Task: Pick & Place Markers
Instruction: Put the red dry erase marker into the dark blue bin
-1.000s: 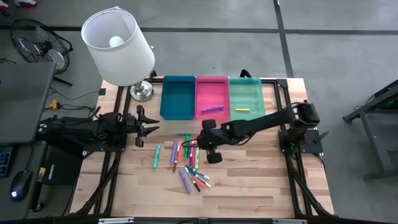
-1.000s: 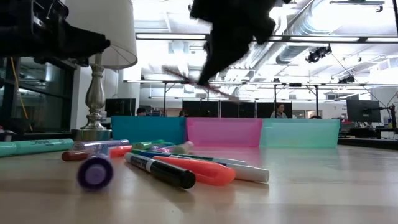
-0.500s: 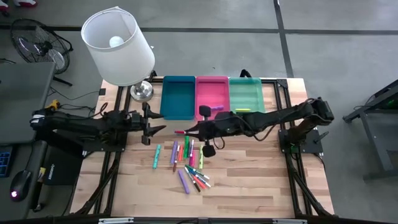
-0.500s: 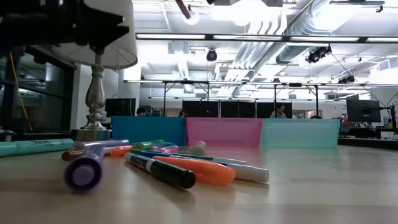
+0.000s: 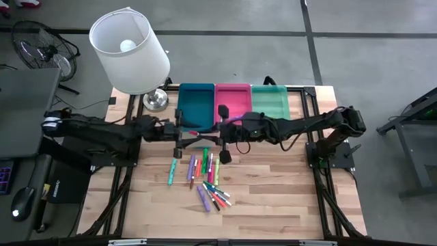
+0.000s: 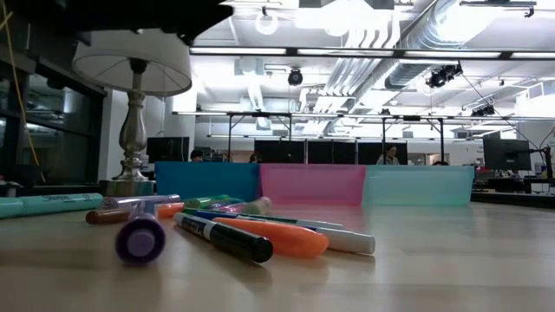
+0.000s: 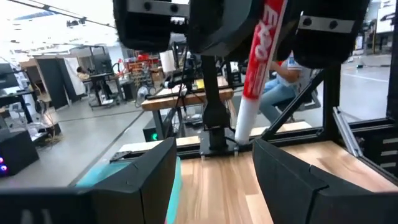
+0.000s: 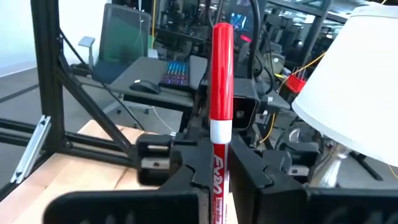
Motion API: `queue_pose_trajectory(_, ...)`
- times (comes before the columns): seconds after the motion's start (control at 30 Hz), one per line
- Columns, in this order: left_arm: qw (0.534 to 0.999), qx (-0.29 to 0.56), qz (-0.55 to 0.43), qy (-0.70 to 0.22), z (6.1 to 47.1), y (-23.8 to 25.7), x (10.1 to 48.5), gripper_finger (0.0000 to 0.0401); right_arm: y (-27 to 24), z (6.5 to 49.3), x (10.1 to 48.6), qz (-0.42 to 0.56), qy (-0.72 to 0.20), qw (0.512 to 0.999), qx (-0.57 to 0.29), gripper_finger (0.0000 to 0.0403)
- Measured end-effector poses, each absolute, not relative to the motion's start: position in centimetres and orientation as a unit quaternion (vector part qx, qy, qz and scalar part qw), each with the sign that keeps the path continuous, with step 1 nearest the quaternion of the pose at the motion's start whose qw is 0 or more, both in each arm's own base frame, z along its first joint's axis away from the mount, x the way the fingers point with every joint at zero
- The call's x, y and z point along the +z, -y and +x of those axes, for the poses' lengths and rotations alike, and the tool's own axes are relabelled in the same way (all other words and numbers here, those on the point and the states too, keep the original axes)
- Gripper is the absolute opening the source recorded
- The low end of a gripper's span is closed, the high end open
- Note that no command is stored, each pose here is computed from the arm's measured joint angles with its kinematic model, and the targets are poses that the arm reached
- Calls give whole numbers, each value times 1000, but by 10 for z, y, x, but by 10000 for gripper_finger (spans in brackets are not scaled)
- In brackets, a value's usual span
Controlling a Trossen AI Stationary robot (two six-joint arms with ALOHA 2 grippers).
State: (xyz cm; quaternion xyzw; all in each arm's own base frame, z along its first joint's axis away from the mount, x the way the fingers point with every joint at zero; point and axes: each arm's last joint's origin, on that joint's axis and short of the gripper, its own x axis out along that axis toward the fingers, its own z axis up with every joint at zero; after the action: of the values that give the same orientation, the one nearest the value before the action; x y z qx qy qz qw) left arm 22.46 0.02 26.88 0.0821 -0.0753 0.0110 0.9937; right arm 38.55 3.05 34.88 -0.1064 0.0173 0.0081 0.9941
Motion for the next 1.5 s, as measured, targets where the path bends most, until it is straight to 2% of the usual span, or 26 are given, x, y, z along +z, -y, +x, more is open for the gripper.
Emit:
queue_pose_trajectory(0.17,993,11,89,75,244,0,279,209,-29,385,346,-117,-33,993,-8,19)
queue_pose_trajectory(0.37,992,12,88,85,249,0,287,209,-29,385,344,-118,-44,992,-8,19)
queue_pose_trajectory(0.47,993,14,87,81,249,0,287,195,-29,385,344,-122,-44,992,-8,19)
queue_pose_trajectory(0.57,993,13,87,75,249,0,286,149,-29,385,344,-126,-44,991,-11,19)
queue_pose_trajectory(0.7,994,11,91,59,250,0,282,44,-28,385,344,-129,-46,990,-22,19)
queue_pose_trajectory(0.73,993,11,99,56,250,0,282,28,-27,385,344,-127,-47,991,-22,19)
queue_pose_trajectory(1.27,993,25,106,47,250,-1,280,27,-23,386,342,-127,-54,990,-18,18)
queue_pose_trajectory(1.33,993,25,105,47,250,-1,281,27,-23,386,342,-127,-53,990,-20,36)
queue_pose_trajectory(1.5,993,31,105,43,250,-2,280,27,-23,386,343,-130,-51,990,-32,126)
